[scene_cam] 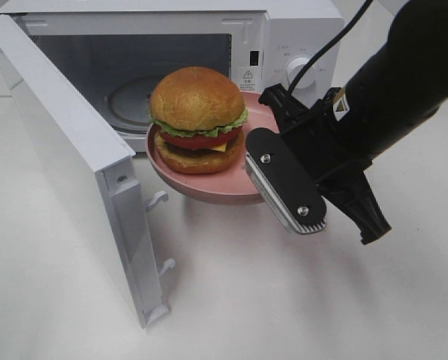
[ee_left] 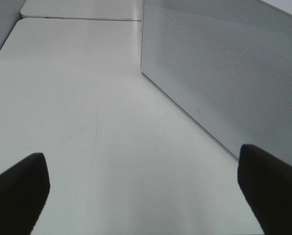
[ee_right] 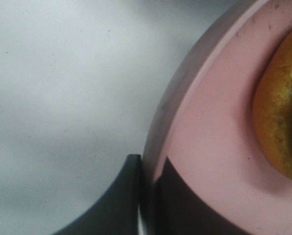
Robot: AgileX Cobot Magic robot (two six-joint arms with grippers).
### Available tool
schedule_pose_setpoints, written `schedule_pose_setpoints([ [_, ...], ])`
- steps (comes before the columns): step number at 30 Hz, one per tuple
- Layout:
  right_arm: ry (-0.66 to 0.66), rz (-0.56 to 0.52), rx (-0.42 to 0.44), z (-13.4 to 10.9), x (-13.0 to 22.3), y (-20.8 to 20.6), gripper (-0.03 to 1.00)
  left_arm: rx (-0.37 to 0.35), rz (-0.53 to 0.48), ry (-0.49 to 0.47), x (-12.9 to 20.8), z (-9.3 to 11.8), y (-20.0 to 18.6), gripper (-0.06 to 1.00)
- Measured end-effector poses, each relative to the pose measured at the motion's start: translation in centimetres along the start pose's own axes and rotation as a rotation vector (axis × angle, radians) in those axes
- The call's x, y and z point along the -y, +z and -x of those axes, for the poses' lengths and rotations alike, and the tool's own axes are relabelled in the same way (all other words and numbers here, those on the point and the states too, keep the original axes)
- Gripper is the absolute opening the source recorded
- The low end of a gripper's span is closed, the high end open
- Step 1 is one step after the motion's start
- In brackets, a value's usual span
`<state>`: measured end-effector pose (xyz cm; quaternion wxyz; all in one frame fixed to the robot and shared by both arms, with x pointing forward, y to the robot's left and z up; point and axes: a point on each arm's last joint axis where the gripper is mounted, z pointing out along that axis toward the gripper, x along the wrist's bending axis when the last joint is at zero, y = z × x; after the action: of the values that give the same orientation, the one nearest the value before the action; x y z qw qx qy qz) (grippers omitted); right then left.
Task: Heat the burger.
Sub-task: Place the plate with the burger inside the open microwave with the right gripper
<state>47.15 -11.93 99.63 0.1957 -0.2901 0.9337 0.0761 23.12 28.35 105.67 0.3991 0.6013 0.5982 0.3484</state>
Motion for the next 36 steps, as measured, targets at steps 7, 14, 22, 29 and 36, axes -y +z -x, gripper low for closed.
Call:
schedule_pose_setpoints([
  [7,0.006,0.004,-0.008,1.3,-0.1,1.0,0.06,0.0,0.0,0.0,0.0,0.0,0.0,0.97],
  [14,0.006,0.004,-0.01,2.8,-0.2,2.2,0.06,0.0,0.0,0.0,0.0,0.0,0.0,0.97],
  [22,0.01,0.008,-0.006,4.5,-0.3,3.3,0.06,0.0,0.0,0.0,0.0,0.0,0.0,0.97],
  [29,0.015,0.014,-0.016,5.7,-0.5,4.6,0.06,0.0,0.0,0.0,0.0,0.0,0.0,0.97],
  [36,0.037,0.005,-0.028,7.0,-0.9,6.0,0.06,0.0,0.0,0.0,0.0,0.0,0.0,0.97],
])
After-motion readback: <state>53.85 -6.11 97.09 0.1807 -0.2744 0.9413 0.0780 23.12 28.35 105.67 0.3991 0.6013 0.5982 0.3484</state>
